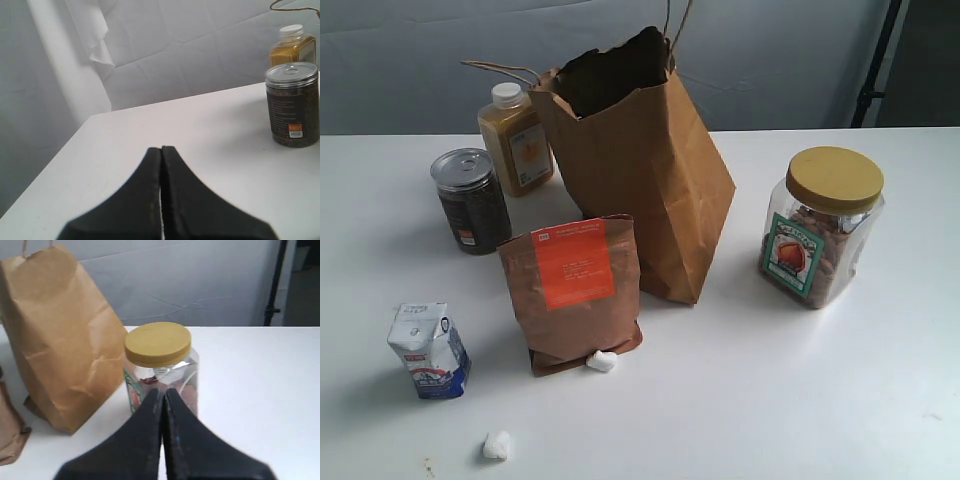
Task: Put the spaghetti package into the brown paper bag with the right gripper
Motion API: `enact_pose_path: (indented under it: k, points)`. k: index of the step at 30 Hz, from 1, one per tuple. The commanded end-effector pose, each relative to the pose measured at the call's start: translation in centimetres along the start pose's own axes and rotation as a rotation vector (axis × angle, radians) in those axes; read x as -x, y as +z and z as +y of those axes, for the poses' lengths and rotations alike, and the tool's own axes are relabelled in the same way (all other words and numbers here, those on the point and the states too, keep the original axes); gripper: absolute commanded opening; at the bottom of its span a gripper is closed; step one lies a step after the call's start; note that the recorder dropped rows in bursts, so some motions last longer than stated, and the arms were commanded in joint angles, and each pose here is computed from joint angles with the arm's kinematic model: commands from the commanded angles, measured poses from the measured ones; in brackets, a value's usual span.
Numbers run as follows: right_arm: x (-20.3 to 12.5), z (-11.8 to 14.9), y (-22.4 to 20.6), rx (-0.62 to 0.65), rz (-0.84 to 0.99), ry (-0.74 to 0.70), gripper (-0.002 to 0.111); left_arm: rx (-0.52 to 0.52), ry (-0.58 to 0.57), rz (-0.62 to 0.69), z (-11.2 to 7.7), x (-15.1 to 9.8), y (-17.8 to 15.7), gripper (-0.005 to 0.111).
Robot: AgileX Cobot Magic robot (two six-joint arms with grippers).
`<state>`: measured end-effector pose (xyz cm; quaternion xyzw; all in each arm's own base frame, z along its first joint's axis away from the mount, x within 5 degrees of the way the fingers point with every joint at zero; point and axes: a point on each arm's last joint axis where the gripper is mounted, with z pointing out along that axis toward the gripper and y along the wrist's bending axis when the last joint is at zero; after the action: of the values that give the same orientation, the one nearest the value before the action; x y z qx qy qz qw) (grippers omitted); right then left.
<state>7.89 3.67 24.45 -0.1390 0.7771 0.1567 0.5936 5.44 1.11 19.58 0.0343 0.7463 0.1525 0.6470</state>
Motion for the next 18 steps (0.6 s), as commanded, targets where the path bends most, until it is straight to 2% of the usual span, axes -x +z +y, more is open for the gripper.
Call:
enact_pose_path:
  k: [1,6,18]
  points:
    - [-1.9,-0.8,-0.9,-0.078,-0.092,0.011,0.0,-0.004,-0.007,0.001,-0.1,-0.1,0.1,0.0]
    - [-5.3,-1.1,-1.6,-0.118,-0.149,-0.055,0.0,-0.004,-0.007,0.001,-0.1,-0.1,0.1,0.0]
    - [-5.1,-1.1,-1.9,-0.121,-0.179,-0.073,0.0,-0.003,-0.007,0.0,-0.1,-0.1,0.1,0.0]
